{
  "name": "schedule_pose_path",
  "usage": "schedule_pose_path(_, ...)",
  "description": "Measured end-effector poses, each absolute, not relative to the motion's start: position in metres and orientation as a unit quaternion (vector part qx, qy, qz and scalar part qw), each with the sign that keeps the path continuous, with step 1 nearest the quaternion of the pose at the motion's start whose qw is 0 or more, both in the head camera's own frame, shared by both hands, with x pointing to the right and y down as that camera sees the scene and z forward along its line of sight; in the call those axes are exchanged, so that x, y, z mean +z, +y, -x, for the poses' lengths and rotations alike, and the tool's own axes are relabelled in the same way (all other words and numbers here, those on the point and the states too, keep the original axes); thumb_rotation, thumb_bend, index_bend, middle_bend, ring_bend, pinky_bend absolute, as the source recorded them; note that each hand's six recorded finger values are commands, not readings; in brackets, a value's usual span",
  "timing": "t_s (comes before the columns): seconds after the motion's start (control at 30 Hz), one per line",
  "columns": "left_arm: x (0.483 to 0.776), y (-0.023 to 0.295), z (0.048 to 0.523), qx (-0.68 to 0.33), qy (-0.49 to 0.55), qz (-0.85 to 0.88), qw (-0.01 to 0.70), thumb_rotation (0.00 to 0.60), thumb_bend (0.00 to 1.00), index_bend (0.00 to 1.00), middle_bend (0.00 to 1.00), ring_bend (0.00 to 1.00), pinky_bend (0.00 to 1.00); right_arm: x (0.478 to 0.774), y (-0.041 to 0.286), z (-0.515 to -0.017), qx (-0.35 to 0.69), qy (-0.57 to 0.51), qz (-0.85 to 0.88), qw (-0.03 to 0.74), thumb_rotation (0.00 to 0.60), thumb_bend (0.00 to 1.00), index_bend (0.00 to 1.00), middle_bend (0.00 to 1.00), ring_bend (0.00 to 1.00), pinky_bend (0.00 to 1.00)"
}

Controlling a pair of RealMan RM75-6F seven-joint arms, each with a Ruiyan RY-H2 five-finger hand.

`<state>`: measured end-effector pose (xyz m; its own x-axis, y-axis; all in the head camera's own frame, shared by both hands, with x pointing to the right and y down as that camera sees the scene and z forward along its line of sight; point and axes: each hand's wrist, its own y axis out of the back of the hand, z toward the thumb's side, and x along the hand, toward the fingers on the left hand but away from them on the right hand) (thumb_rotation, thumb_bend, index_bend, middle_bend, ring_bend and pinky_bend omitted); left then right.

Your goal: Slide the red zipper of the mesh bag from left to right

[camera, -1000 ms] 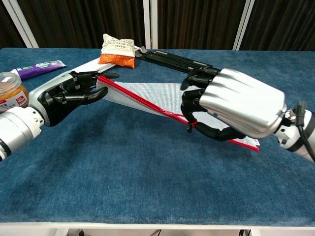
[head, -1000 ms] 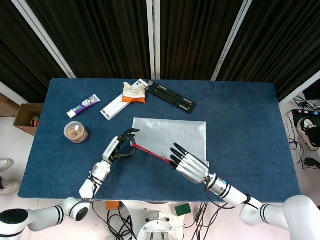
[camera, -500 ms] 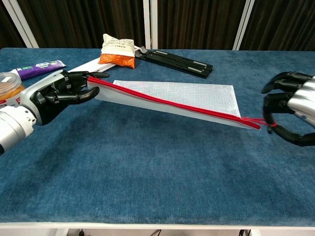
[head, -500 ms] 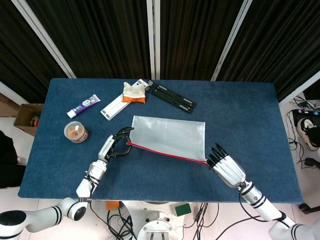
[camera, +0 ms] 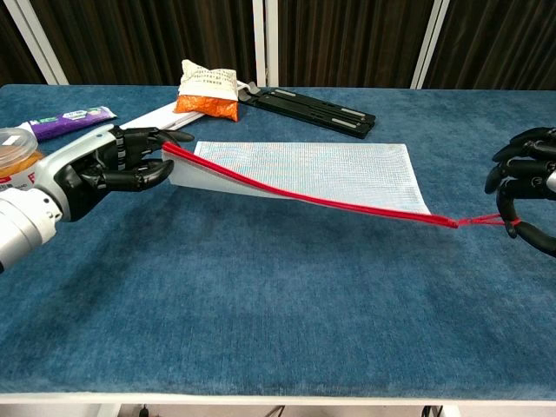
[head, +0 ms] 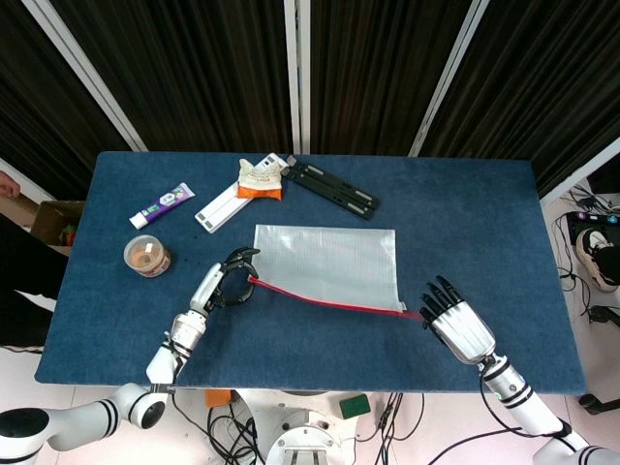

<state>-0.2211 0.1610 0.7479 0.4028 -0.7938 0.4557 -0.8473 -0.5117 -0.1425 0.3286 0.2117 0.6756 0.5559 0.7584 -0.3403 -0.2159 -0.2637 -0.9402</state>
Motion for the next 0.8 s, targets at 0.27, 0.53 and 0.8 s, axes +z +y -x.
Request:
schedule_pose_path(0.27, 0.732, 0.164, 0.233, 0.344, -0.422, -0.828, -0.132, 0.600, 0.20, 0.17, 0.09, 0.05, 0.14, 0.654, 0.192, -0.351, 0.468, -0.257, 0.677, 0.506, 0.600, 0.10, 0.00, 0.12, 0.00, 0.07)
schedule_pose_path(0.53, 0.672, 0.160, 0.294, 0.452, -0.378, -0.747, -0.308, 0.600, 0.19, 0.17, 0.10, 0.05, 0.14, 0.619, 0.167, -0.399, 0.511, -0.331, 0.655, 0.448, 0.600, 0.23, 0.00, 0.19, 0.02, 0.19)
schedule_pose_path(0.8, 0.591, 0.175, 0.397, 0.533, -0.417, -0.617, -0.402, 0.600, 0.19, 0.19, 0.10, 0.05, 0.14, 0.583, 0.170, -0.441, 0.535, -0.380, 0.634, 0.410, 0.600, 0.24, 0.00, 0.13, 0.00, 0.07)
